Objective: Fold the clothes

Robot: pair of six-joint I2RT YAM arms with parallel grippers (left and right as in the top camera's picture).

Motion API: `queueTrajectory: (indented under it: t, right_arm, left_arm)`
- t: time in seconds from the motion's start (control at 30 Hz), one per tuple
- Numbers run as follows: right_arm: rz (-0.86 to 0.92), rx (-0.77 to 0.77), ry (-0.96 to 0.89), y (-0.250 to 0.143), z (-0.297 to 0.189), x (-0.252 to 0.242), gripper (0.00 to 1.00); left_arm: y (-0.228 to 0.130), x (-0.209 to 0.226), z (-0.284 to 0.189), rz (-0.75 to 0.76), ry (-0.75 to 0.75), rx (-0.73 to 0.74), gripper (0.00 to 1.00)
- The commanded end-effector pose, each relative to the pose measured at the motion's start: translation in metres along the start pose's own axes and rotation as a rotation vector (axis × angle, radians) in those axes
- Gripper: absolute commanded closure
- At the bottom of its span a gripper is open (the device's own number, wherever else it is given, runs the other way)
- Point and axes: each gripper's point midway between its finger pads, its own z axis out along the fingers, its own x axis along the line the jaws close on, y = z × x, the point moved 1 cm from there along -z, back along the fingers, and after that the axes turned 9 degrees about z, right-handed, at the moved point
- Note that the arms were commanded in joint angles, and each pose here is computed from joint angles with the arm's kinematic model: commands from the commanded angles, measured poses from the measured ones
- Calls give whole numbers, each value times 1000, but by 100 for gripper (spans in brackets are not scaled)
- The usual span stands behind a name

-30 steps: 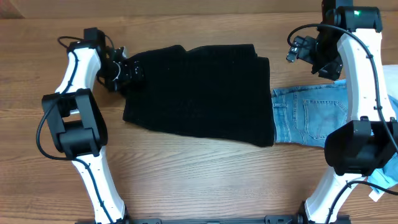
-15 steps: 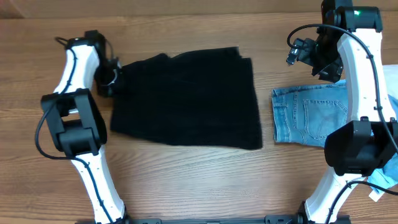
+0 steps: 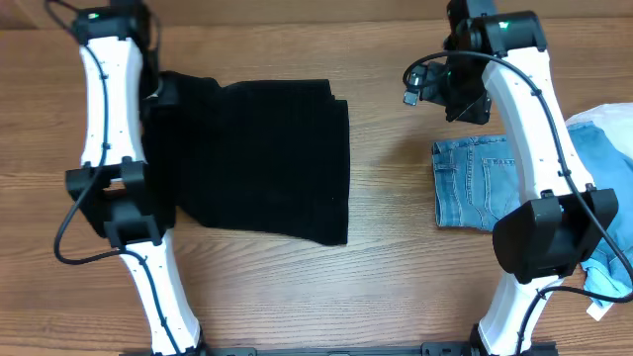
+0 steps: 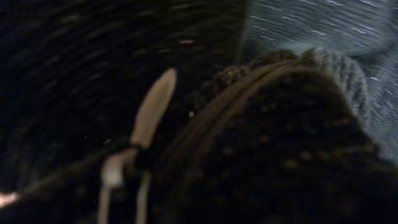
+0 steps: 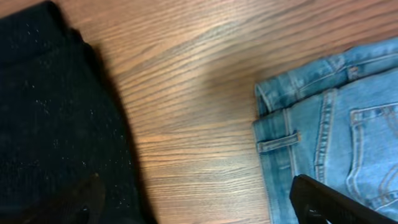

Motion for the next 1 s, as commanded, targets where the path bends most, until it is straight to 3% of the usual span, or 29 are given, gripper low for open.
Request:
queueTrajectory:
  t: [0.0, 0.23, 0.47, 0.63, 0.8, 0.97]
  right_arm:
    - [42, 10, -8, -5, 11, -6, 0]
    - [72, 83, -6, -26, 88, -19, 0]
    - [76, 129, 21, -43, 119, -24, 0]
    - [78, 169, 93, -51, 124, -14, 0]
    - [80, 180, 99, -57, 135, -17, 0]
    - [83, 190, 92, -66, 150, -24, 1]
  left_arm:
    - [-3, -53, -14, 111, 0, -16, 96]
    - [-22, -152, -42, 314, 28, -79, 94]
    - [-38, -201, -53, 278, 13, -117, 91]
    - [-48, -221, -54, 237, -42, -101, 88]
    - [-52, -227, -59, 215, -63, -103, 96]
    - [-55, -219, -96, 198, -96, -191, 96]
